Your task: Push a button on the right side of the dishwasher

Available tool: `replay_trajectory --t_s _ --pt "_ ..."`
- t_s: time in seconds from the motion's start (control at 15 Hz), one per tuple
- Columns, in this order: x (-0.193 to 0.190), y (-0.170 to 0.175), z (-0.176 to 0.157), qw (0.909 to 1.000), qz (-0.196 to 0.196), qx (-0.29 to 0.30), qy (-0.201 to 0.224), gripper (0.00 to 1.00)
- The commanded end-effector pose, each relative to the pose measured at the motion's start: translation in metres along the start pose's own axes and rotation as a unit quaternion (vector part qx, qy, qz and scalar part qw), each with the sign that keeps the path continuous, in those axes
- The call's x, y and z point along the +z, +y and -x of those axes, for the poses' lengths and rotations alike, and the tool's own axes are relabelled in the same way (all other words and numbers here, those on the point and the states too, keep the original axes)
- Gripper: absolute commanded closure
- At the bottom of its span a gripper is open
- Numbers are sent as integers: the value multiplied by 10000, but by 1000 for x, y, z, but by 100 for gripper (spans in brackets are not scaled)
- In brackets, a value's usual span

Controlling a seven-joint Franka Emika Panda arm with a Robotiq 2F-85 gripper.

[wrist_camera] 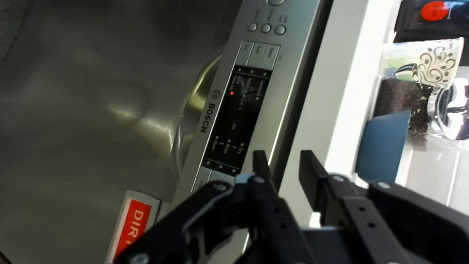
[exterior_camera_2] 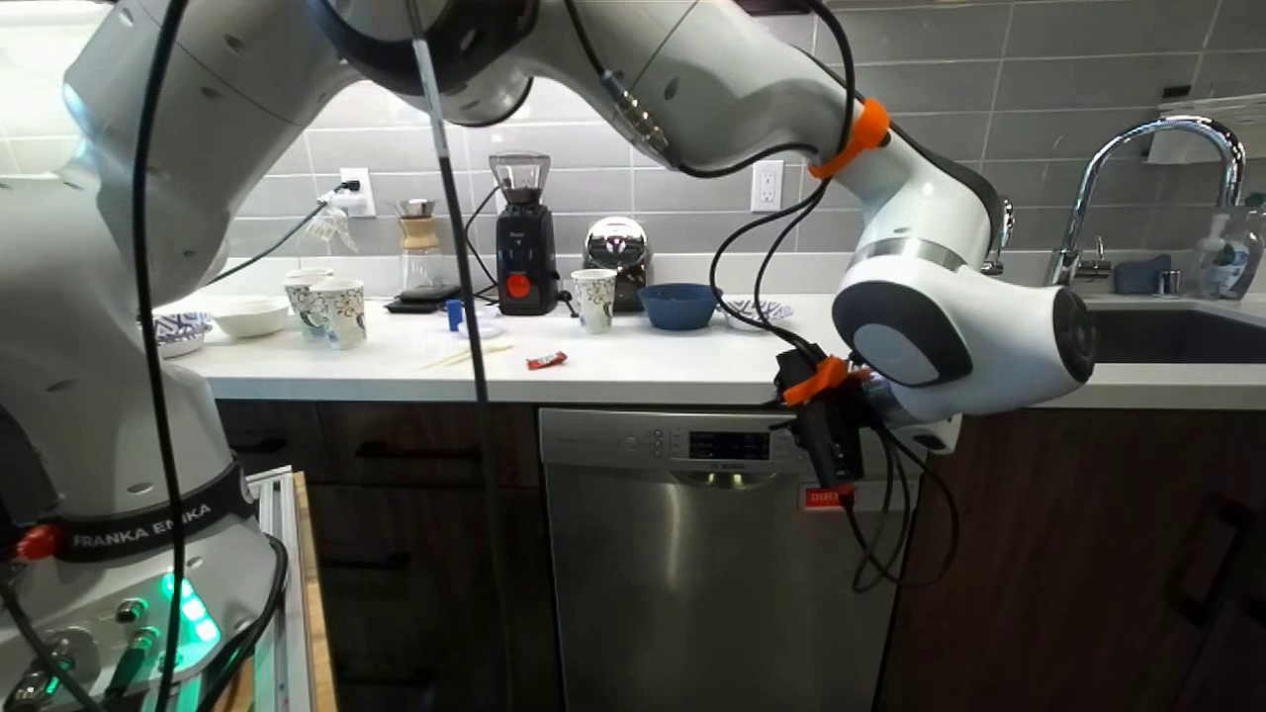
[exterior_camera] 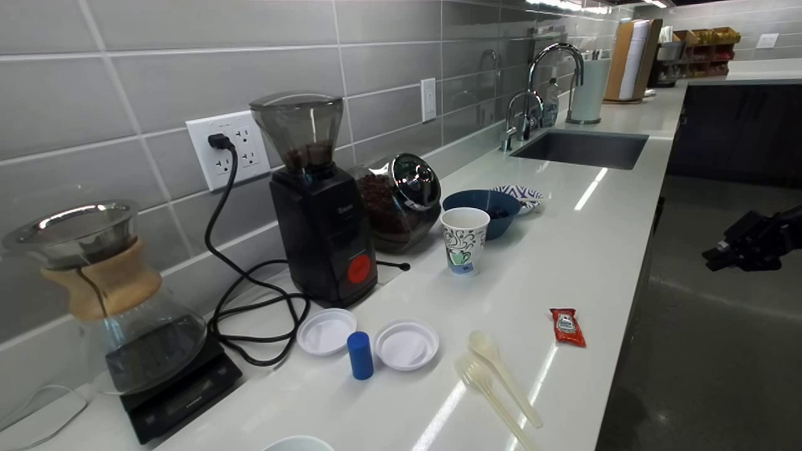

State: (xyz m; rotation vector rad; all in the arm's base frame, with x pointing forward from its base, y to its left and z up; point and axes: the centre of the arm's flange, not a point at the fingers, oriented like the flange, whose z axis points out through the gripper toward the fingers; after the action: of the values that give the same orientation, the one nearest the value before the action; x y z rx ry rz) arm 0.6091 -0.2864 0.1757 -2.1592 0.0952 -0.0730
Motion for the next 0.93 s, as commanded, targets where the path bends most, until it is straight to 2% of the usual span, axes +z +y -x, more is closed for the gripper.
replay_trajectory --t_s 0.0,0.47,0.6,0.67,0.73,0.87 --pt "6 23 -30 9994 -272 97 203 99" --pt "42 59 -50 9972 -161 527 498 100" --pt "56 61 -49 9962 -343 738 309 100" --pt "61 57 -46 9959 -498 755 20 100" --pt "57 57 -31 9974 -265 626 222 99" --pt "66 56 -30 9968 -410 677 95 99"
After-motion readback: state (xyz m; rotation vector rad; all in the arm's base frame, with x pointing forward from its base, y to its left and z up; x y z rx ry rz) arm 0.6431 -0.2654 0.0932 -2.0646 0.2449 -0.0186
